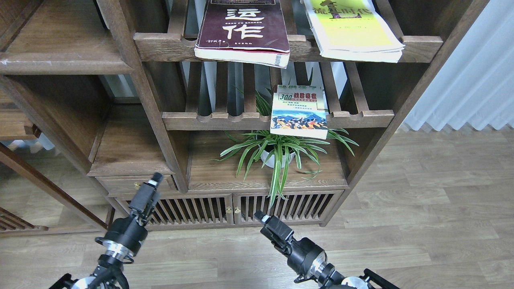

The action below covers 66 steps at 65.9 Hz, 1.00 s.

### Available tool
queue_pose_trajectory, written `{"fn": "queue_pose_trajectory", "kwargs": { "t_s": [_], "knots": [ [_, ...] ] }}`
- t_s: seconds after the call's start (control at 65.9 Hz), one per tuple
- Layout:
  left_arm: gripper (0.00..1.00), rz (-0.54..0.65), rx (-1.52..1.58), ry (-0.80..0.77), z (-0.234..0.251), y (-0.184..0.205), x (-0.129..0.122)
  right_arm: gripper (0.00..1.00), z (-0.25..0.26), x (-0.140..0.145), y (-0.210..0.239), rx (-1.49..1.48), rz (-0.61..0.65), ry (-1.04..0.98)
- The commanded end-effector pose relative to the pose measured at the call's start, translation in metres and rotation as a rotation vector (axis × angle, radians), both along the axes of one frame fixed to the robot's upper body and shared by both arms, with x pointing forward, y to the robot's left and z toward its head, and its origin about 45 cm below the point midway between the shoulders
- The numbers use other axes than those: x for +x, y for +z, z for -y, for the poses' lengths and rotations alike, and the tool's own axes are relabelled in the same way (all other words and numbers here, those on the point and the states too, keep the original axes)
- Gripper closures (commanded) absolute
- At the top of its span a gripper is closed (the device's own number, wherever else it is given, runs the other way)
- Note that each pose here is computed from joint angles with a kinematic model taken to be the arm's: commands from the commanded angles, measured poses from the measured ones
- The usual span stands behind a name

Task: Organize books on shelf
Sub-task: 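Reach the right gripper up to the small blue book on the middle shelf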

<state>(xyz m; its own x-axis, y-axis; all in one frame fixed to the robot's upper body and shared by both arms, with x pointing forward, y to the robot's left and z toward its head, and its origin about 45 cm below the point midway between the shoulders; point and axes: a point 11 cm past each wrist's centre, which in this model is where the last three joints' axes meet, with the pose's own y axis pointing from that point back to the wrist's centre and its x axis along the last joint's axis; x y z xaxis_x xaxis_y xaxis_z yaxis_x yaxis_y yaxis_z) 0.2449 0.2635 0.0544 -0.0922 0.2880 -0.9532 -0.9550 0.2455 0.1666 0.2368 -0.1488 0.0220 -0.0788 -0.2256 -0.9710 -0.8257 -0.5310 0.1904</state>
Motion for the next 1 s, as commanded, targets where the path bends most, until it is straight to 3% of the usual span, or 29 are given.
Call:
{"fn": "queue_pose_trajectory", "kwargs": {
  "t_s": [0.0,0.409,0.986],
  "knots": [
    [0.0,-0.02,0.004,0.028,-0.01,-0.005,-0.008,0.0,0.005,0.021,0.013,-0.003,0.06,-0.079],
    [0.0,-0.045,-0.025,0.095,-0.026,-0.009,-0.017,0.0,0.002,0.053,0.043,0.041,0.159,-0.18],
    [0.0,-0.074,-0.016,0.16,-0.046,-0.015,-0.035,0.0,-0.004,0.075,0.057,0.109,0.1,-0.306]
  ]
}}
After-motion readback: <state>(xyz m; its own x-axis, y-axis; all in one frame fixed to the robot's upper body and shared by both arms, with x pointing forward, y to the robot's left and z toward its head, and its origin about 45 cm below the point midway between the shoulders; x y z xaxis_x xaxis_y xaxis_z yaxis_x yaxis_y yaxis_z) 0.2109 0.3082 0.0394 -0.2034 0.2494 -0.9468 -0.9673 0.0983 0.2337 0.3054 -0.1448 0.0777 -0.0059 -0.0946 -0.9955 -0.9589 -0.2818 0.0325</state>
